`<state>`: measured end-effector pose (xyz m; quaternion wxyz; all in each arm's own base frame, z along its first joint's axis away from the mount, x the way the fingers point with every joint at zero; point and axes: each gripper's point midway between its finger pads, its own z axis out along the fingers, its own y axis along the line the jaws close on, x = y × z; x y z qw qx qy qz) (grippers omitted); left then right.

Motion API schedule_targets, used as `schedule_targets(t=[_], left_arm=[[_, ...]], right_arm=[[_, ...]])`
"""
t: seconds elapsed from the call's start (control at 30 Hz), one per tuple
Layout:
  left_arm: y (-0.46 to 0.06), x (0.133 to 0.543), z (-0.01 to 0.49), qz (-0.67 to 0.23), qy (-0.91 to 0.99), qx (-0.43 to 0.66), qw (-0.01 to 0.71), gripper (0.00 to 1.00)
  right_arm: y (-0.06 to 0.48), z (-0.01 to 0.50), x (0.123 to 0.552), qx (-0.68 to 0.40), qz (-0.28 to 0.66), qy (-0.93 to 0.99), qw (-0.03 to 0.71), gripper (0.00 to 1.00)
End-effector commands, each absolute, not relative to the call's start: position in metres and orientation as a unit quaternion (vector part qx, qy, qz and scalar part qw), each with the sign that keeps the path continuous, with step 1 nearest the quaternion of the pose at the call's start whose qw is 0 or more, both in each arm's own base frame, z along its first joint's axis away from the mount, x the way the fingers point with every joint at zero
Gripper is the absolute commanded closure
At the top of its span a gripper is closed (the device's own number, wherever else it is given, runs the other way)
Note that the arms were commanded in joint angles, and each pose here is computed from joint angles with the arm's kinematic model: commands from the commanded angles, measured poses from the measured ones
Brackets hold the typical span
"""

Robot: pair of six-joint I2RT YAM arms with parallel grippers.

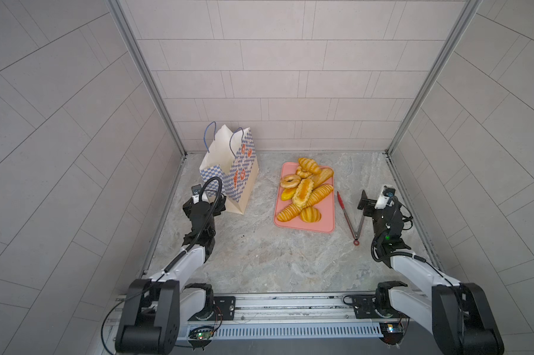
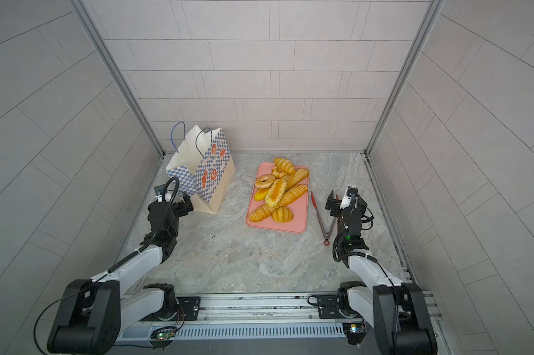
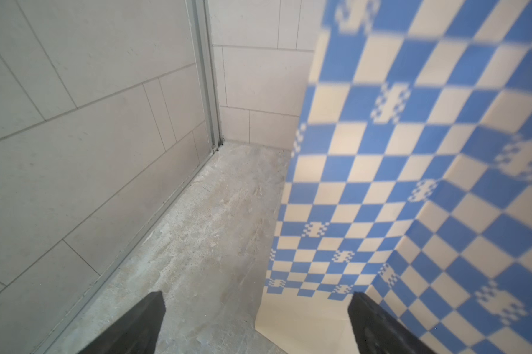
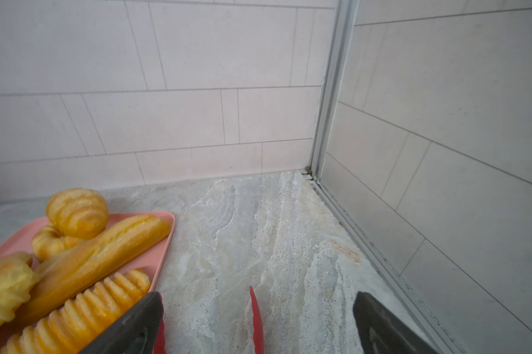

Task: Pack bread into a paper bag
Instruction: Pick up the paper bag from the top-left of the table.

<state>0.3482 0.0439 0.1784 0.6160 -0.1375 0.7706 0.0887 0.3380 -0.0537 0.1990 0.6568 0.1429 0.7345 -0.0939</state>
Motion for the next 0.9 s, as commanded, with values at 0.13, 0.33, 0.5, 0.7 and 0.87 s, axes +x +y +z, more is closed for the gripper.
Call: schedule_targets(t=[0.13, 0.33, 0.5, 0.7, 0.87], left_arm=[[0.060, 0.298, 0.193, 0.077, 0.791, -0.237, 0.558, 0.00], [0.055, 0.273, 0.224, 0.035, 0.810, -0.293, 0.507, 0.00], [0.038, 0.276, 0.253, -0.023, 0.822, -0.307, 0.478, 0.00], [0.030, 0.280, 0.297, -0.055, 0.820, -0.314, 0.476, 0.00], [0.016, 0.298, 0.320, -0.058, 0.864, -0.280, 0.414, 0.02]], right_arm=[[-0.082, 0.183, 0.287, 0.304, -0.106, 0.789, 0.523, 0.01], [-0.044, 0.207, 0.293, 0.295, 0.021, 0.816, 0.497, 0.01], [-0.023, 0.230, 0.303, 0.310, 0.088, 0.818, 0.476, 0.01], [-0.011, 0.266, 0.321, 0.316, 0.139, 0.803, 0.485, 0.03], [0.002, 0.277, 0.340, 0.295, 0.142, 0.835, 0.442, 0.08]])
